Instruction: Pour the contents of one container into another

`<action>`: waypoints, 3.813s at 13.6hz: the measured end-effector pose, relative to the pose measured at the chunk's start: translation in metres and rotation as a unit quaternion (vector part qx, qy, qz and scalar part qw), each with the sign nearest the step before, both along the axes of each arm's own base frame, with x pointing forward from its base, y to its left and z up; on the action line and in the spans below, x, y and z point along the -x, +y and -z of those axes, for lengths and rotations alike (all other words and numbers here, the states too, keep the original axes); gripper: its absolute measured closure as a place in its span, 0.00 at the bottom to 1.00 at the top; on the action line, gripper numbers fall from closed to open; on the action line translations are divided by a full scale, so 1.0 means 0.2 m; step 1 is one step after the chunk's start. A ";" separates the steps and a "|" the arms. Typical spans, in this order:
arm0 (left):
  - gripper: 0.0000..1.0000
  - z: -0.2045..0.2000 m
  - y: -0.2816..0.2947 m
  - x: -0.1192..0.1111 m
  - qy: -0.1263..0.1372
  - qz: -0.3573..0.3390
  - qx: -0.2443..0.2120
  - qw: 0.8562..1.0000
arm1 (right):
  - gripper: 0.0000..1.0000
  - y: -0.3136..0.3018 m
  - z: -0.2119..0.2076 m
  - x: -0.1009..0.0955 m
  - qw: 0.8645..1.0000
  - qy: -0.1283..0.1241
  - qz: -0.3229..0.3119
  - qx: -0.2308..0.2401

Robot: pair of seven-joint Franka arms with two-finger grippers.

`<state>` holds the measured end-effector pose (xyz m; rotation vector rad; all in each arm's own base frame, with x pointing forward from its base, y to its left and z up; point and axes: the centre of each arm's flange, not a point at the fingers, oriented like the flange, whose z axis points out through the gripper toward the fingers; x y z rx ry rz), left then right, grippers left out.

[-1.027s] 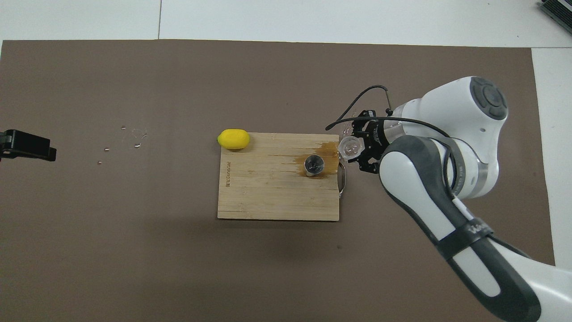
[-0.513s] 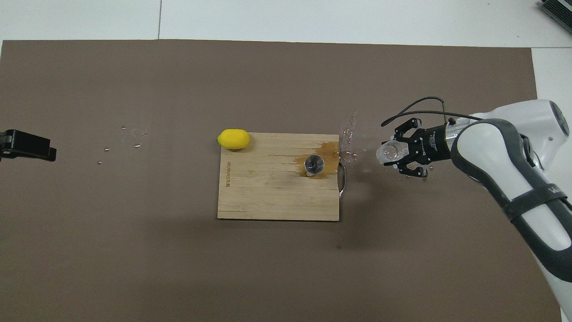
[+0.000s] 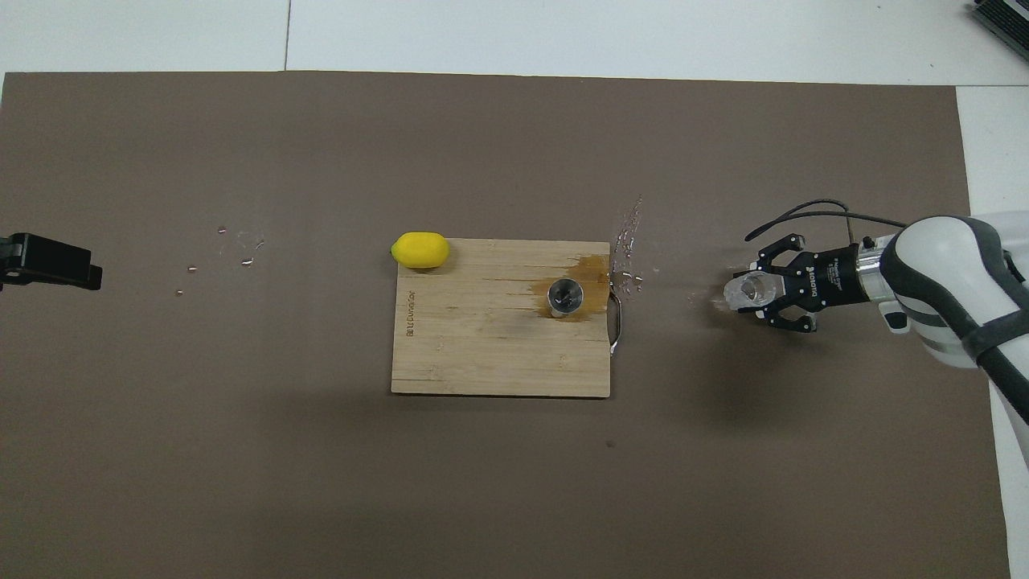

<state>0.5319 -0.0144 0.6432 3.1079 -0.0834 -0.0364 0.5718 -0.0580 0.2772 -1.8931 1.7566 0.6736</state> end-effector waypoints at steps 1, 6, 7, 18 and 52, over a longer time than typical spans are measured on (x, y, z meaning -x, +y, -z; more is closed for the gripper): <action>0.00 0.00 0.00 0.00 0.000 0.001 0.000 1.000 | 0.49 -0.02 0.03 0.01 1.000 0.000 -0.003 -0.002; 0.00 0.00 -0.01 0.00 0.000 0.003 0.000 1.000 | 0.49 -0.05 0.06 0.01 1.000 -0.001 0.001 -0.001; 0.00 0.00 -0.02 0.00 0.000 0.004 0.000 1.000 | 0.49 -0.06 0.07 0.01 1.000 -0.002 0.005 0.003; 0.00 0.00 -0.02 0.00 -0.001 0.016 0.000 1.000 | 0.00 -0.09 -0.04 0.03 0.999 -0.028 0.020 0.022; 0.00 0.00 -0.02 0.00 -0.001 0.016 0.000 1.000 | 0.00 0.49 -1.74 0.16 0.736 -0.182 -0.610 0.228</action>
